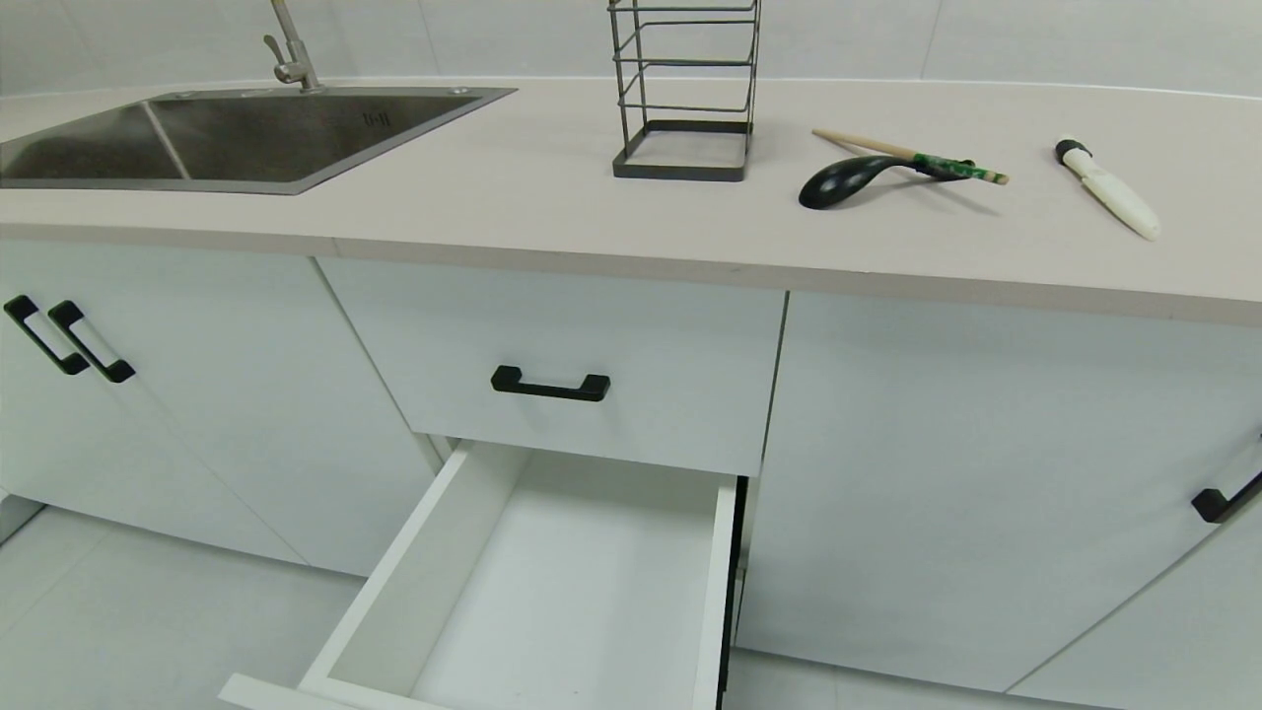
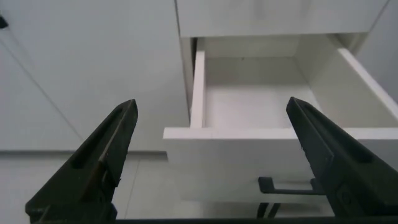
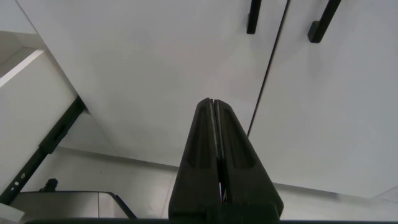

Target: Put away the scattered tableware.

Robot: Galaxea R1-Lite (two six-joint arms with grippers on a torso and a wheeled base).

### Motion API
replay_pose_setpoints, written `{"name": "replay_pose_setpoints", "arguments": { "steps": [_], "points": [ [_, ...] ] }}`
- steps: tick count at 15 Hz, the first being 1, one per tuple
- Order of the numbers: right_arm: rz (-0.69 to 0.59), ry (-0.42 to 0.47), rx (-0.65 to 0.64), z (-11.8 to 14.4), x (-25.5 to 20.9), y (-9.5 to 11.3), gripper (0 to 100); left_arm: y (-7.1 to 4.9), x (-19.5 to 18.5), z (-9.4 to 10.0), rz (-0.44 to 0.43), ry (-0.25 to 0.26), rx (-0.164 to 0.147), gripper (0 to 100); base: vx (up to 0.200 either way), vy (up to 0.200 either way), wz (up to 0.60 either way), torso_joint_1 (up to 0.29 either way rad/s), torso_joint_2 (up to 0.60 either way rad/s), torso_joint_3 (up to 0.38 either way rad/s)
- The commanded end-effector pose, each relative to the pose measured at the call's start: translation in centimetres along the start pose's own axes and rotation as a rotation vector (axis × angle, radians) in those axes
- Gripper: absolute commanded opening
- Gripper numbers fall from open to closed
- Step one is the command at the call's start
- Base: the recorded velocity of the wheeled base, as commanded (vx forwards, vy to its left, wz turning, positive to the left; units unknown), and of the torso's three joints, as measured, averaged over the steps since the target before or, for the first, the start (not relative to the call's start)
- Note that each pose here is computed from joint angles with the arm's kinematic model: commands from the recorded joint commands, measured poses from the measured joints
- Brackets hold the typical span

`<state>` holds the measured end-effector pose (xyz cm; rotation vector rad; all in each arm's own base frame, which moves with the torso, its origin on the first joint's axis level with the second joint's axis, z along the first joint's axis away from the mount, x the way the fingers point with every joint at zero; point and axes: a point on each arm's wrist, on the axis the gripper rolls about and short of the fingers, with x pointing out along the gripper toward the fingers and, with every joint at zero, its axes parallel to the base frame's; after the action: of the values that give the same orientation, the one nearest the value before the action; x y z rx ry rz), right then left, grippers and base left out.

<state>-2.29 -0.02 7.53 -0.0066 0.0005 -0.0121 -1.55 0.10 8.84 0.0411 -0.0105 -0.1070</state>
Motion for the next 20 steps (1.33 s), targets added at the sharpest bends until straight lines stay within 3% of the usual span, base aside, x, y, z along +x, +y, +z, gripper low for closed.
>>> {"name": "replay_pose_setpoints", "arguments": {
  "steps": [1, 3, 5, 8, 12, 18, 20],
  "points": [
    [0.0, 0.001, 0.0, 0.0, 0.01, 0.0, 0, -0.28, -0.74, -1.27, 0.084, 0.013, -0.009, 100, 0.0, 0.0, 0.0, 0.0, 0.0, 0.0],
    [0.0, 0.001, 0.0, 0.0, 0.01, 0.0, 0, -0.25, -0.74, -1.25, 0.096, 0.011, -0.032, 100, 0.0, 0.0, 0.0, 0.0, 0.0, 0.0],
    [0.0, 0.001, -0.001, 0.0, 0.01, 0.0, 0, -0.14, -0.74, -1.3, 0.144, 0.014, -0.023, 100, 0.0, 0.0, 0.0, 0.0, 0.0, 0.0],
    [0.0, 0.001, -0.004, 0.0, 0.01, 0.0, 0, -0.16, -0.74, -1.3, 0.138, 0.013, -0.033, 100, 0.0, 0.0, 0.4, 0.002, 0.0, 0.002],
    [0.0, 0.001, -0.003, 0.0, 0.01, 0.0, 0, -0.16, -0.74, -1.27, 0.138, 0.007, -0.079, 100, 0.0, 0.0, 0.45, 0.002, 0.0, -0.001],
    [0.0, 0.001, 0.002, 0.0, 0.01, 0.0, 0, -0.16, -0.74, -1.27, 0.138, 0.007, -0.076, 100, 0.0, 0.0, 0.0, 0.0, 0.0, 0.0],
    [0.0, 0.001, 0.0, 0.0, 0.01, 0.0, 0, -0.16, -0.74, -1.27, 0.138, 0.007, -0.078, 100, 0.2, 0.0, 0.0, 0.0, 0.0, 0.005]
  ]
}}
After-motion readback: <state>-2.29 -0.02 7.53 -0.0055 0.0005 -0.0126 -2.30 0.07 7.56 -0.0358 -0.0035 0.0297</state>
